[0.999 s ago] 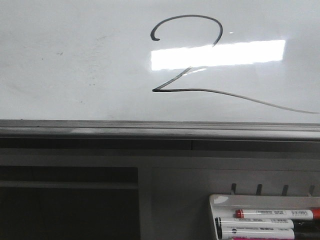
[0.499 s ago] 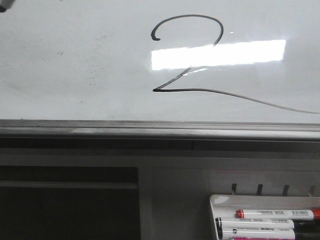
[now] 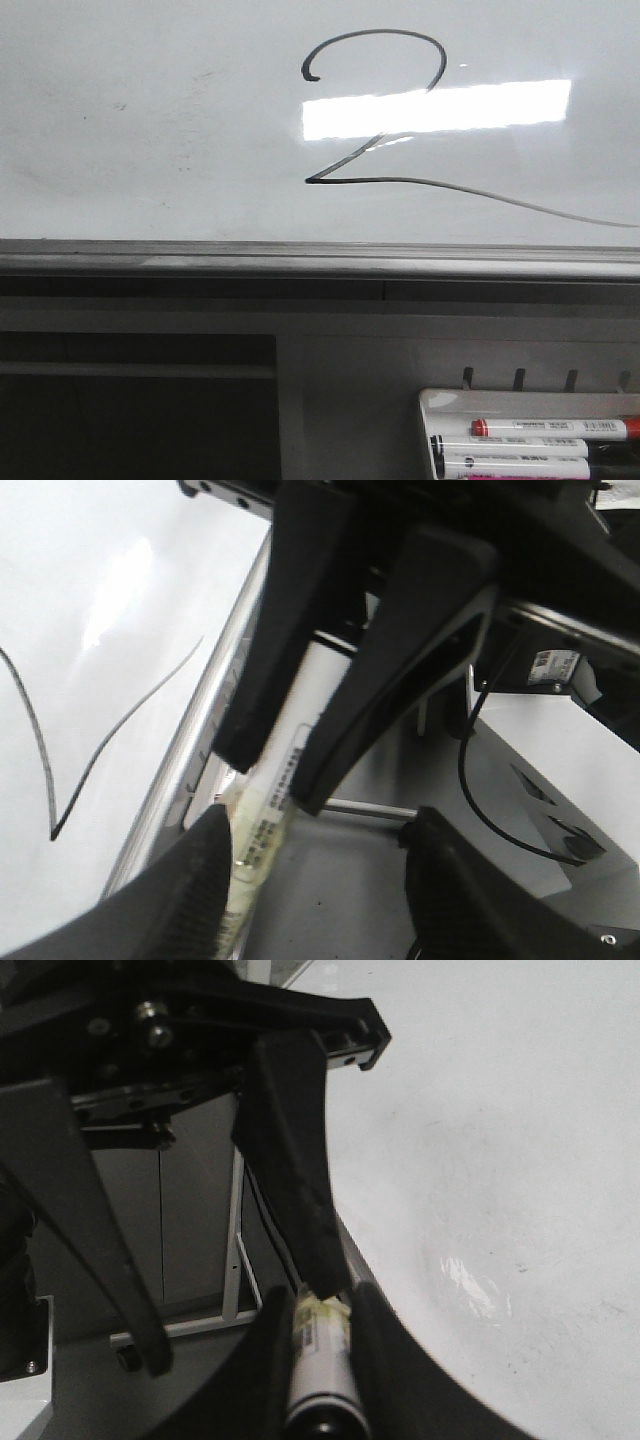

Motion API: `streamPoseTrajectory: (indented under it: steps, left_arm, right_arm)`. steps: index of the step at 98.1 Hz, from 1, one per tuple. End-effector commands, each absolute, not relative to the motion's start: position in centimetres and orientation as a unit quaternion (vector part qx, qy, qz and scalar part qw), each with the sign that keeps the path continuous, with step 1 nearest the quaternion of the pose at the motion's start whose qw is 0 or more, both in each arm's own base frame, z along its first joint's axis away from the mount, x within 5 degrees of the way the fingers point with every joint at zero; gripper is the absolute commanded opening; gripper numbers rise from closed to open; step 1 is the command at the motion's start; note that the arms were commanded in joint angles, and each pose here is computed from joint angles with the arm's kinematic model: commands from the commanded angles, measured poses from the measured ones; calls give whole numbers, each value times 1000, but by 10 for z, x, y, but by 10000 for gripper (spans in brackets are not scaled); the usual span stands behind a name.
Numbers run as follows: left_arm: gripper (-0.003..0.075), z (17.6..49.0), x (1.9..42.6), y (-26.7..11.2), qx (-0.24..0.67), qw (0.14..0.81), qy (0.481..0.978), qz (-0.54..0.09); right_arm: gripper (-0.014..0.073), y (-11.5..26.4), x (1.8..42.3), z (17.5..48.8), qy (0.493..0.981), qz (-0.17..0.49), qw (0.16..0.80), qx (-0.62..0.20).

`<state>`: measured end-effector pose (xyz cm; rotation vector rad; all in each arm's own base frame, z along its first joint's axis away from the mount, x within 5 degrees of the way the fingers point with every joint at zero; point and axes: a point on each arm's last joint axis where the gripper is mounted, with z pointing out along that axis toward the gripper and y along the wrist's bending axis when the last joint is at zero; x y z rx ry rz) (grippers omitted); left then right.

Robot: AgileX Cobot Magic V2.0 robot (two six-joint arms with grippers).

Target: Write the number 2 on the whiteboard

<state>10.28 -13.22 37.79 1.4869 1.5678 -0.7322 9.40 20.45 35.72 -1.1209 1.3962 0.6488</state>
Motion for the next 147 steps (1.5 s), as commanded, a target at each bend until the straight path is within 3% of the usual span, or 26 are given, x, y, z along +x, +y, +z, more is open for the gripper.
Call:
streamPoseTrajectory:
  steps: [1,37,73,105,114,127,132,137,147]
  left_arm:
    - [367,393,105,-134,568,460,615,-296]
    - [356,385,114,-140,566,432,633,-303]
    - [-20,385,116,-140,563,436,635,-301]
    - [-20,385,116,-140,563,436,635,-301]
    - [-20,385,116,-140,563,436,635,-301]
    - [-20,385,116,-140,563,436,635,-301]
    - [-20,385,116,-140,563,436,635,-301]
    - [-20,385,116,-140,561,438,635,-300]
    - [-20,387,119,-140,551,453,636,-294]
  right_arm:
    - [-78,205,90,377,557,305,611,-472]
    - [-78,205,90,377,557,305,611,-472]
    - [-78,205,90,377,557,305,611,-472]
    - [-71,205,90,377,557,306,612,-472]
    - [37,205,89,378,555,307,613,-471]
    - [352,201,89,385,558,302,617,-466]
    - [437,199,90,390,565,294,618,-462]
    - [478,194,91,397,574,282,620,-455]
    - [479,179,92,412,590,250,626,-444]
